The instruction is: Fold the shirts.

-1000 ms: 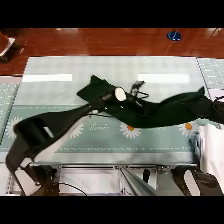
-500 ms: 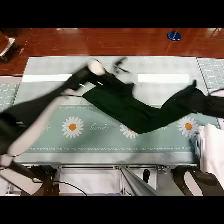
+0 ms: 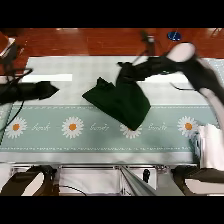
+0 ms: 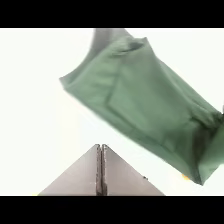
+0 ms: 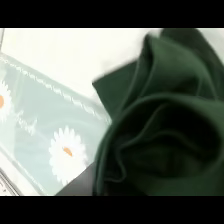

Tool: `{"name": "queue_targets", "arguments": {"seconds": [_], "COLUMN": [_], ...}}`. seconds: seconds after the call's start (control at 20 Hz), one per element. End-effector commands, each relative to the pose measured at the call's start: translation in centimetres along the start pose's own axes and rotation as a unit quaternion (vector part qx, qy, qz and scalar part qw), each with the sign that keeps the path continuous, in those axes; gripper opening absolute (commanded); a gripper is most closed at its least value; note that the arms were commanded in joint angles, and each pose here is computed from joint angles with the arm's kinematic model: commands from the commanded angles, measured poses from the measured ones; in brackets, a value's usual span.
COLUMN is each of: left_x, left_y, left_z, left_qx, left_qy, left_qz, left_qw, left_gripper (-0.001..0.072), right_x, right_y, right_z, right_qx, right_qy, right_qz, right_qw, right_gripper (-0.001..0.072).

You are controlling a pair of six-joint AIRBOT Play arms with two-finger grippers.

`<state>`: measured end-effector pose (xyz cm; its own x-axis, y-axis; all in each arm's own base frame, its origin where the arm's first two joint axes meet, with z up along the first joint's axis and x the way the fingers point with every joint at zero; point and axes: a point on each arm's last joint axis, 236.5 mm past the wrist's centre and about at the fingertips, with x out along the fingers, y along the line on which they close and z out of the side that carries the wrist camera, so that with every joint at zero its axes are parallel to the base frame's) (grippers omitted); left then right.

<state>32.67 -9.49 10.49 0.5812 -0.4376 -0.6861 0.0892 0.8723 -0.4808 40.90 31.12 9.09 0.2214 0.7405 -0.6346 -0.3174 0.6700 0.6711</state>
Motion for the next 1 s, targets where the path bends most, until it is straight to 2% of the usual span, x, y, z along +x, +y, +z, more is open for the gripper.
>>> {"name": "queue_targets", "arguments": {"seconds": [0.0, 0.2, 0.25, 0.3, 0.4, 0.55, 0.65, 0.75, 0.8, 0.85, 0.95], "left_x": [-2.5, -2.0, -1.9, -1.7, -1.3, -0.5, 0.0, 0.4, 0.5, 0.6, 0.6], "left_y": [1.2, 1.1, 1.0, 0.9, 1.2, 1.8, 2.1, 2.4, 2.4, 2.5, 2.5], "left_z": [-2.7, -3.7, -3.6, -3.5, -3.2, -3.0, -3.2, -3.3, -3.4, -3.4, -3.4], "left_qx": [-0.009, -0.013, -0.018, -0.021, -0.027, -0.036, -0.041, -0.045, -0.046, -0.047, -0.047], "left_qy": [-0.045, -0.034, -0.034, -0.035, -0.037, -0.032, -0.023, -0.017, -0.015, -0.013, -0.013], "left_qz": [0.012, 0.006, 0.001, -0.001, 0.0, 0.005, 0.007, 0.008, 0.008, 0.008, 0.009], "left_qw": [0.999, 0.999, 0.999, 0.999, 0.999, 0.999, 0.999, 0.999, 0.999, 0.999, 0.999], "left_gripper": [0.002, 0.002, 0.0021, 0.002, 0.0021, 0.0021, 0.0021, 0.0021, 0.0021, 0.0021, 0.0021], "right_x": [8.9, 13.5, 14.1, 14.2, 12.3, 2.9, -6.5, -16.3, -20.0, -22.4, -22.5], "right_y": [-0.1, -0.6, -0.6, -0.7, -1.0, -3.3, -7.1, -11.5, -13.0, -14.4, -17.0], "right_z": [0.9, -0.4, -1.0, -1.3, -0.9, 1.1, 1.4, 0.4, -0.5, -2.0, -7.1], "right_qx": [0.024, 0.054, 0.054, 0.049, 0.062, 0.05, 0.011, -0.007, 0.004, 0.029, 0.113], "right_qy": [0.037, 0.069, 0.076, 0.081, 0.091, 0.094, 0.082, 0.036, -0.007, -0.059, -0.146], "right_qz": [0.023, 0.03, 0.029, 0.03, 0.032, -0.001, -0.119, -0.278, -0.33, -0.357, -0.348], "right_qw": [0.999, 0.996, 0.995, 0.995, 0.993, 0.994, 0.989, 0.96, 0.944, 0.932, 0.919], "right_gripper": [0.0025, 0.004, 0.0256, 0.0415, 0.0418, 0.0417, 0.0417, 0.0417, 0.0417, 0.0417, 0.0416]}}
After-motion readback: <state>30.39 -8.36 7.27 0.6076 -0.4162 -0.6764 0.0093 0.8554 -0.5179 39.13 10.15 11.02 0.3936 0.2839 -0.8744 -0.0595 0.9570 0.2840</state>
